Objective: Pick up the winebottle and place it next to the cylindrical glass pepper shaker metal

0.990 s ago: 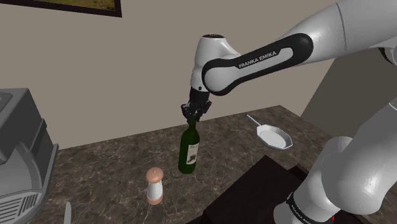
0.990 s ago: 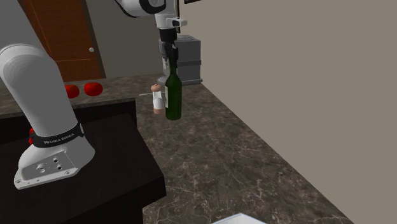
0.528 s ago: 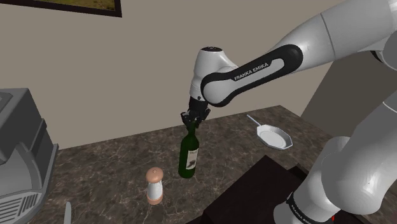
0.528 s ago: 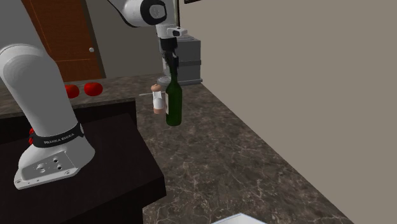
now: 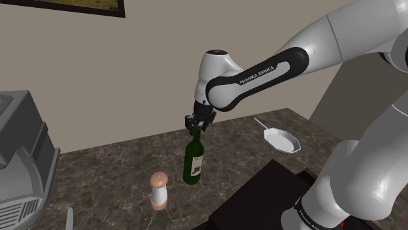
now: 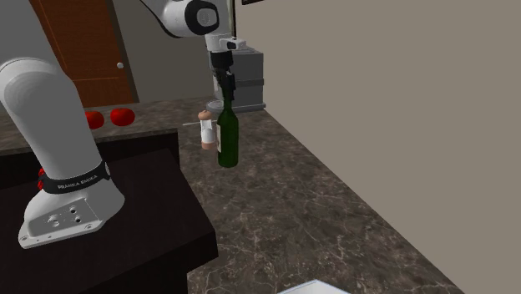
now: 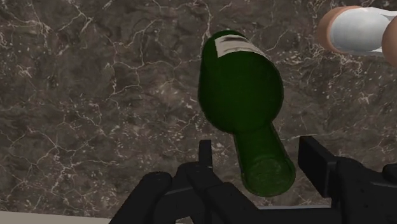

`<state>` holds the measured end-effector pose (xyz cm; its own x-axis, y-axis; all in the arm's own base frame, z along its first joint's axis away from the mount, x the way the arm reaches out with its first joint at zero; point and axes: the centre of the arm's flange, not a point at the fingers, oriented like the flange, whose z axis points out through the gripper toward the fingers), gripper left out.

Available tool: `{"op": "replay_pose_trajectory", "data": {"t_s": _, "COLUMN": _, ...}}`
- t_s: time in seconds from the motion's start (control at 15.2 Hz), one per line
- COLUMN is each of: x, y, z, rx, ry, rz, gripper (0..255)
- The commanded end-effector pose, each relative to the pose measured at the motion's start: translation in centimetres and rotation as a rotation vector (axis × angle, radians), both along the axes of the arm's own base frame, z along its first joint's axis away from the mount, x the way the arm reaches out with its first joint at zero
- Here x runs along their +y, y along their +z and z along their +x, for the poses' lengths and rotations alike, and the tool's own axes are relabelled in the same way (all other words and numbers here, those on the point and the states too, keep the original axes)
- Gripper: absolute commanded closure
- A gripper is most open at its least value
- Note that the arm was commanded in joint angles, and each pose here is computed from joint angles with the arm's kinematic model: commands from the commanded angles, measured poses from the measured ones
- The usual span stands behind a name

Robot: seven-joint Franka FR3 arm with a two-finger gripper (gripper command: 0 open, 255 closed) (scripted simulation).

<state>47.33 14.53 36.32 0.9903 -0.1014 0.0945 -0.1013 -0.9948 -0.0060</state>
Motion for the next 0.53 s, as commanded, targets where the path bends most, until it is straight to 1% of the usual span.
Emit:
{"op": "replay_pose_trajectory", "data": {"t_s": 0.0, "x": 0.0, "y": 0.0, "z": 0.0, "rx": 0.000, "ry": 0.000, "rz": 0.000, "gripper": 0}}
{"op": "replay_pose_trajectory", "data": {"t_s": 0.26, "x": 0.0, "y": 0.0, "z": 0.0, "rx": 0.000, "ry": 0.000, "rz": 0.000, "gripper": 0}}
{"op": "replay_pose_trajectory", "data": {"t_s": 0.46, "x": 0.0, "y": 4.0, "z": -0.4, "rx": 0.000, "ry": 0.000, "rz": 0.000, "gripper": 0}}
